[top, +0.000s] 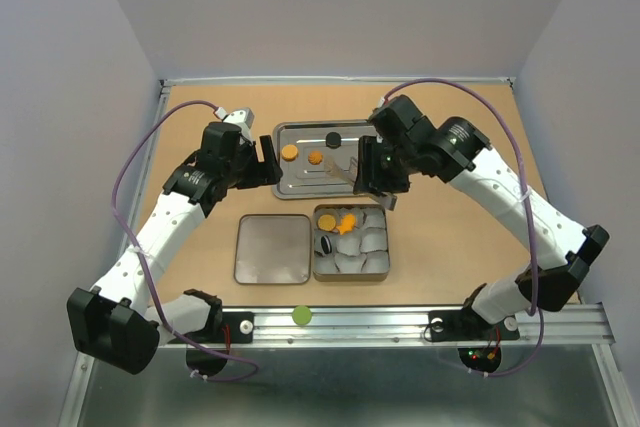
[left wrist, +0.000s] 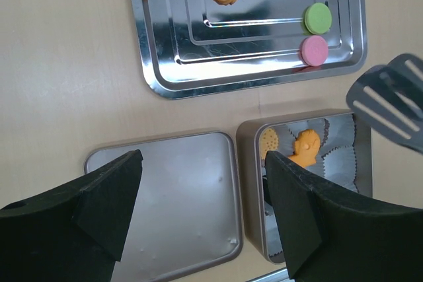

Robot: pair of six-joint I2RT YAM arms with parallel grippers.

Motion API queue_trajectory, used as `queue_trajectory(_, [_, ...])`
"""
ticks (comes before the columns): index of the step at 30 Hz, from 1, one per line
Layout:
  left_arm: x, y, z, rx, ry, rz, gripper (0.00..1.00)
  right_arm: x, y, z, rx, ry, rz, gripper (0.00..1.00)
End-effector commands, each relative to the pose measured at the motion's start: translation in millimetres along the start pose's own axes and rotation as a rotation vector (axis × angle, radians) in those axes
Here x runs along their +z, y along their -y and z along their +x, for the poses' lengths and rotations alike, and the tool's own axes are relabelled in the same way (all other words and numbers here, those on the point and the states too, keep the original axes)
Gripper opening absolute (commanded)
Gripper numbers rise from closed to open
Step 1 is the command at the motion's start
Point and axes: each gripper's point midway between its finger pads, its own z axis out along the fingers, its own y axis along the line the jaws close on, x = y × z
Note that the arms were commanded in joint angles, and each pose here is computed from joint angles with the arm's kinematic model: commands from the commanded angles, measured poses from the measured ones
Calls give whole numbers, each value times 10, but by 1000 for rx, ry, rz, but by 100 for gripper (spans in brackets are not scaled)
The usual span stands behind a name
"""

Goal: Pack the cookies

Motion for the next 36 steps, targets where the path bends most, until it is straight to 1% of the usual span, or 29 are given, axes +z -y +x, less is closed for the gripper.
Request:
queue_trajectory(1, [-81, 27, -112, 25, 47, 5, 86, 14, 183, -160, -23, 45, 134, 57])
queue_trajectory(8, [-126, -2, -97, 28, 56, -4, 86, 334, 438, -270, 13, -11, 229, 57])
queue_trajectory(9, [-147, -5, -98, 27, 62, -3, 86, 423, 463, -281, 3, -31, 246, 57])
queue_trajectory(14, [-186, -14, -73, 26, 68, 0, 86, 586, 523, -431, -17, -43, 283, 58])
queue_trajectory(15, [-189, -24, -64, 27, 67, -4, 86, 655, 573, -429, -10, -64, 298, 59])
queue_trajectory(20, [-234, -46, -66, 36, 78, -13, 86, 868, 640, -345, -22, -128, 327, 60])
queue_trajectory(27, [-300, -117, -20, 52, 86, -37, 86, 1039, 795, -266, -30, -175, 384, 60])
queue_trajectory(36, [-325, -142, 11, 58, 85, -43, 86, 1194, 868, -111, -12, -210, 380, 58])
